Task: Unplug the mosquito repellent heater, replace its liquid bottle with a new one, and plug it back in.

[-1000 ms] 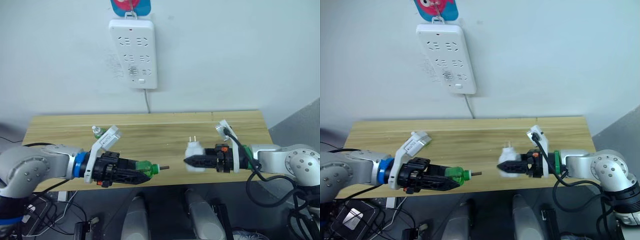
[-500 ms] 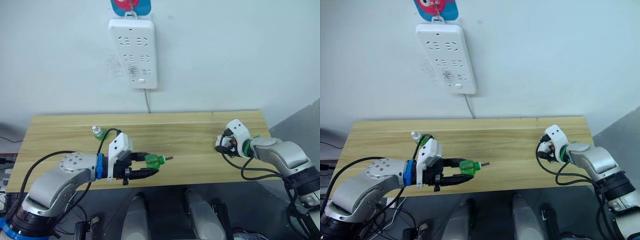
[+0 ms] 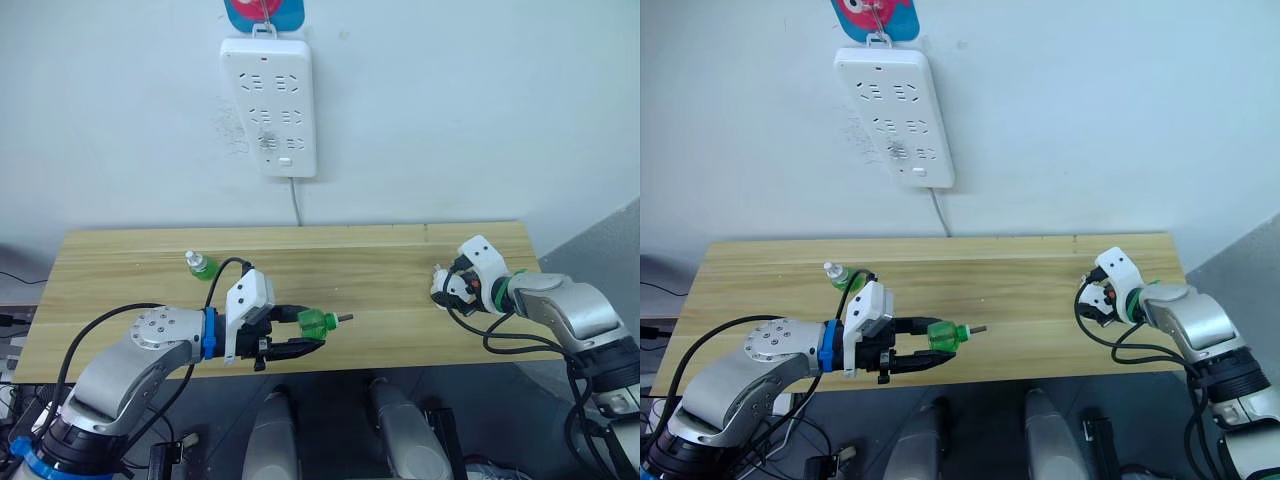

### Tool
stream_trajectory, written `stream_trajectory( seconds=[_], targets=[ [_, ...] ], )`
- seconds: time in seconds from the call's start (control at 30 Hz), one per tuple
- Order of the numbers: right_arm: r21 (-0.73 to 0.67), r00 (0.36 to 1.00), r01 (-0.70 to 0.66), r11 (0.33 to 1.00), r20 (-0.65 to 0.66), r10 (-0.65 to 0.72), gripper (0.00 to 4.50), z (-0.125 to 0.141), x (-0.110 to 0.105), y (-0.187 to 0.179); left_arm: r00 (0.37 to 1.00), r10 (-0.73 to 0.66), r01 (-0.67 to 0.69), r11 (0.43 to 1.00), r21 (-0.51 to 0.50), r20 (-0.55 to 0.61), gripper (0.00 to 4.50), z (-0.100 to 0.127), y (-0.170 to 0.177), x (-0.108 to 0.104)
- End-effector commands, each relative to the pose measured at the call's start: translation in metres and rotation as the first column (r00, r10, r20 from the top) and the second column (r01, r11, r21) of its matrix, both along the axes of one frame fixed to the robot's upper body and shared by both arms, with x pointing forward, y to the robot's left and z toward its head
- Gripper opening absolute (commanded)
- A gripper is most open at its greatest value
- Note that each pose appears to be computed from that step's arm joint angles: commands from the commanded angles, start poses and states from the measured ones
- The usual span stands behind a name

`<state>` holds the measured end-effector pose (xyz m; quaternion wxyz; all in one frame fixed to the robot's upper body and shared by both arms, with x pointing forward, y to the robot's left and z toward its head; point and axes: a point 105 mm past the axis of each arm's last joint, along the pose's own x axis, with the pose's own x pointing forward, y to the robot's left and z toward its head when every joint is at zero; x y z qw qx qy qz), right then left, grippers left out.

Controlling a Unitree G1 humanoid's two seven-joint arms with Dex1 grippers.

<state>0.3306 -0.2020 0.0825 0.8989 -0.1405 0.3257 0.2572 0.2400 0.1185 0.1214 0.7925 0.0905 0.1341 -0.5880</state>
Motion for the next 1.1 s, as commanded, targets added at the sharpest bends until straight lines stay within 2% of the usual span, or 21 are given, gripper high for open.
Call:
stream_trajectory(
  seconds=[0.03,0.17,0.27,0.4,0.57,0.73,0.97,1.07,1.1],
  targets=[
    [0.062,0.997,-0.036,0.997,0.065,0.032,4.50,0.037,-0.014,0.005,0.999,-0.009,0.010,0.999,-0.032,0.043,2.23,0.007,-0.004,-0.002],
    [0.181,0.983,-0.129,0.975,0.156,0.101,4.50,0.076,-0.032,0.024,0.994,0.066,-0.056,0.992,-0.117,0.088,2.23,0.012,-0.007,0.005],
    [0.365,0.964,-0.206,0.908,0.234,0.124,4.50,0.100,-0.045,0.048,0.970,0.176,-0.139,0.967,-0.213,0.168,2.23,0.021,-0.011,0.020],
    [0.669,0.973,-0.215,0.711,0.209,0.098,4.50,0.105,-0.061,0.084,0.928,0.278,-0.195,0.930,-0.312,0.249,2.23,0.027,-0.021,0.033],
    [0.848,0.988,-0.149,0.509,0.145,0.046,4.50,0.113,-0.063,0.116,0.874,0.383,-0.245,0.878,-0.411,0.298,2.23,0.032,-0.033,0.041],
    [0.889,0.995,-0.102,0.447,0.094,0.039,4.50,0.114,-0.059,0.139,0.861,0.419,-0.265,0.854,-0.448,0.289,2.23,0.031,-0.042,0.041],
    [0.910,0.995,-0.099,0.403,0.077,0.070,4.50,0.115,-0.053,0.160,0.863,0.409,-0.245,0.853,-0.461,0.298,2.23,0.036,-0.053,0.036],
    [0.913,0.991,-0.119,0.390,0.086,0.103,3.92,0.117,-0.053,0.166,0.862,0.401,-0.233,0.857,-0.459,0.311,2.23,0.038,-0.055,0.035],
    [0.913,0.989,-0.126,0.388,0.087,0.117,3.55,0.116,-0.054,0.167,0.861,0.401,-0.232,0.856,-0.461,0.312,2.23,0.039,-0.055,0.035]
  ],
)
